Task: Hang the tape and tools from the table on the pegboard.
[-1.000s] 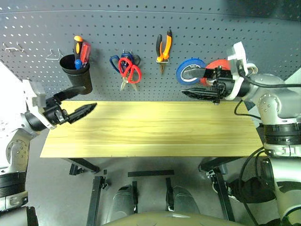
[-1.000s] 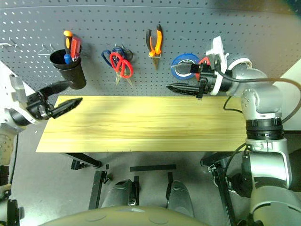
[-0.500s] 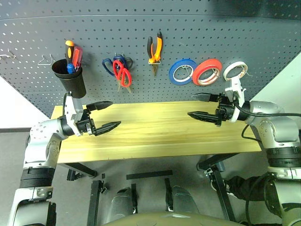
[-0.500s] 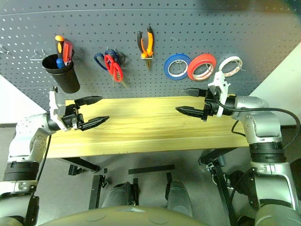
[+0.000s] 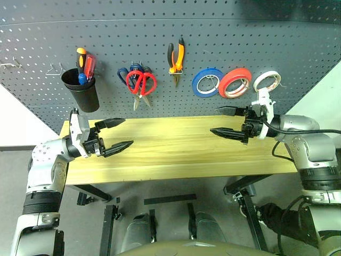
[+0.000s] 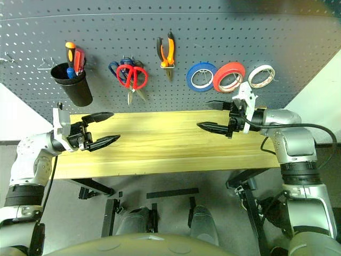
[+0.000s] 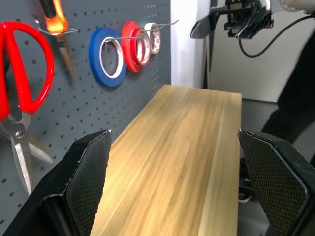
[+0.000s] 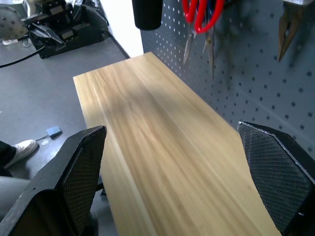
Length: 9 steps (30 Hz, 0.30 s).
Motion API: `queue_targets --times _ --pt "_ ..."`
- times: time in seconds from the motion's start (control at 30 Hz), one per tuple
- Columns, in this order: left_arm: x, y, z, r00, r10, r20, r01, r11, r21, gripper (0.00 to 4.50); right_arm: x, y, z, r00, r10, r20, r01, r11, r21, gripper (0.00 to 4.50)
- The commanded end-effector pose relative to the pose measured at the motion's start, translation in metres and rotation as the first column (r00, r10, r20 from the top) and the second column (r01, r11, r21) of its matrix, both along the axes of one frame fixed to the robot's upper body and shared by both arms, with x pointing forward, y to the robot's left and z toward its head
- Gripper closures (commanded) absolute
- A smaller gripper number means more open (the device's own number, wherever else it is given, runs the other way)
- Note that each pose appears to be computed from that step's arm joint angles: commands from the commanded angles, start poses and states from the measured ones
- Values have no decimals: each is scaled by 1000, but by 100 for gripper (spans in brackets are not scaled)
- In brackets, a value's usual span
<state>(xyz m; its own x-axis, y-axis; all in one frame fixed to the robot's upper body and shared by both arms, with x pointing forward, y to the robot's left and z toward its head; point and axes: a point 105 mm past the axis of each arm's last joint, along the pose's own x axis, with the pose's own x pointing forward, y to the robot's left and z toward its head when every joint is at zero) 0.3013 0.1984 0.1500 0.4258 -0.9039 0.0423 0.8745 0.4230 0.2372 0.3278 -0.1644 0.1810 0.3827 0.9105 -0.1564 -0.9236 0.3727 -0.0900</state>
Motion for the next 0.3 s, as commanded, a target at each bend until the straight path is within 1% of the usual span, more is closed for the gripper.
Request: queue_targets --times 0.03,0.13,0.2,0.3 --pt "-2 15 9 998 41 45 -40 999 -8 19 1 14 9 998 45 40 -46 999 9 0" --pt "1 21 14 995 83 55 -82 996 -17 19 5 20 11 996 81 36 -82 997 16 0" --pt "-2 25 10 991 119 56 -119 993 -13 19 5 19 5 995 102 18 -102 995 -12 0" --pt "-7 30 12 985 166 52 -164 986 -38 19 8 17 7 993 120 13 -119 993 -17 0"
